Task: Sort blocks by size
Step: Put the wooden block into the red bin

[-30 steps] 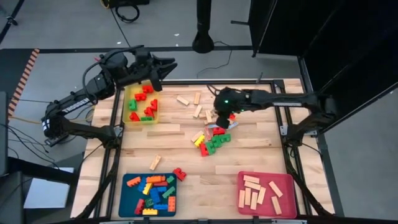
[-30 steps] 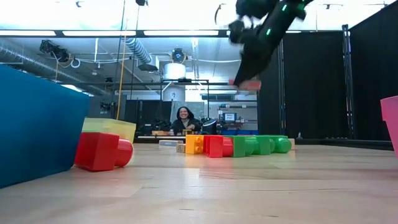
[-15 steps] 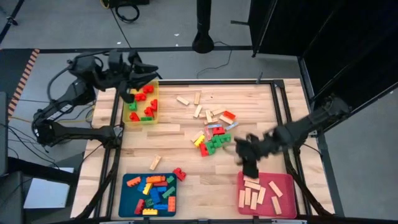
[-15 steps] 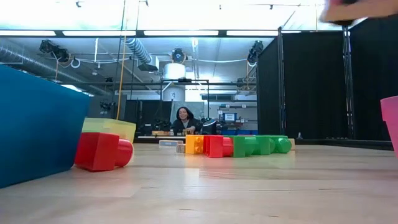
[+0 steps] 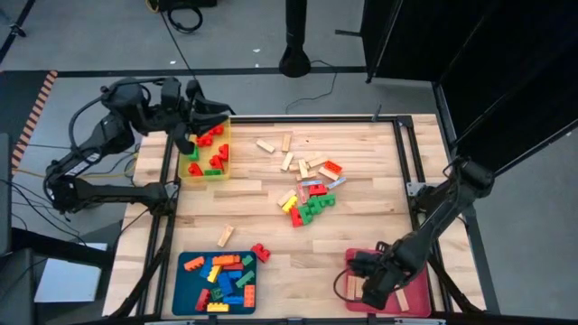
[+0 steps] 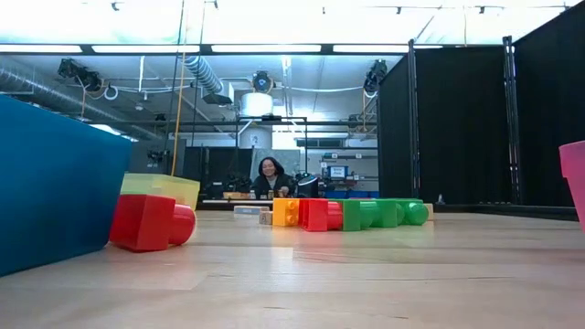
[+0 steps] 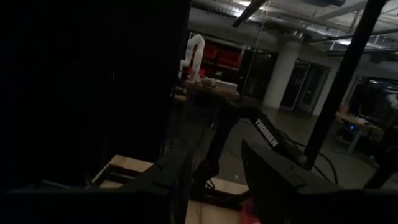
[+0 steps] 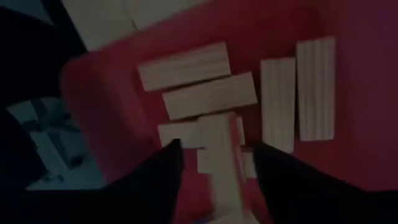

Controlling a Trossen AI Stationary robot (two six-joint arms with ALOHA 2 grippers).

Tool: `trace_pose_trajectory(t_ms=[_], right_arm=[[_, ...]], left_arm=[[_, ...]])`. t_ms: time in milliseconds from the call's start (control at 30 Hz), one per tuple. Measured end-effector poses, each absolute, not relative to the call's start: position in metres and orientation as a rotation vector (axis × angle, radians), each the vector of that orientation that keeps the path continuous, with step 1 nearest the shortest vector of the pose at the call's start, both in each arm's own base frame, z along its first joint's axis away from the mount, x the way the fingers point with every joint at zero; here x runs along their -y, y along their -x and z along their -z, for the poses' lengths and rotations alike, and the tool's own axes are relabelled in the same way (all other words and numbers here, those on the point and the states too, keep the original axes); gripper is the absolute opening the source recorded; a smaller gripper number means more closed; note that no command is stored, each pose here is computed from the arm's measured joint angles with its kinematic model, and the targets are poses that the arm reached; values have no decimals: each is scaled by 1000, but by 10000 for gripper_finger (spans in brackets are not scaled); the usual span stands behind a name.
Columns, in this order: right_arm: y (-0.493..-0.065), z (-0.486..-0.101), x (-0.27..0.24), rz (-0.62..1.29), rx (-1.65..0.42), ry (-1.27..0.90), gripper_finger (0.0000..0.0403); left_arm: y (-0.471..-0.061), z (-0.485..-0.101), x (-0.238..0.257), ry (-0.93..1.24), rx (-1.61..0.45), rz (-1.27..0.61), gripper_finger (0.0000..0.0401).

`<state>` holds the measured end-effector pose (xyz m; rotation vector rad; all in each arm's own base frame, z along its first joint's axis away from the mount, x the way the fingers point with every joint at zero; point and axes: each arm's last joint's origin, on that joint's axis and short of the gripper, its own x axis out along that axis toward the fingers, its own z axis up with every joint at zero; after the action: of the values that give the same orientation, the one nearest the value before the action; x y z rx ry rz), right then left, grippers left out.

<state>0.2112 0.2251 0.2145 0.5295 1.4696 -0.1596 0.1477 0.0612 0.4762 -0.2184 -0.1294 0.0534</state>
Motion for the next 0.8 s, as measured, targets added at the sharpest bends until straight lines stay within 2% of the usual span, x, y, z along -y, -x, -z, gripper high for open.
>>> trace_pose_trajectory(t_ms=[133,233,433,600,700,800], right_arm=[[-215,-209,-224,125,-1530,-520,274],[-214,-223,-217,84,-1498,-530,292],[-207,-270,-162,151,-1321,-468,275],[-215,-296,-90,345,-1073,-120,257],[-229,-300,-44,384,-1078,102,248],[-246,-292,-1,307,-1152,173,241]], left_arm=[[-151,-475,-63,223,125,-72,145],[-152,-477,-65,225,148,-104,145],[-153,-479,-67,210,176,-148,145],[-156,-477,-69,216,166,-159,145],[-159,-475,-70,208,160,-170,145],[-165,-473,-74,216,145,-190,145]])
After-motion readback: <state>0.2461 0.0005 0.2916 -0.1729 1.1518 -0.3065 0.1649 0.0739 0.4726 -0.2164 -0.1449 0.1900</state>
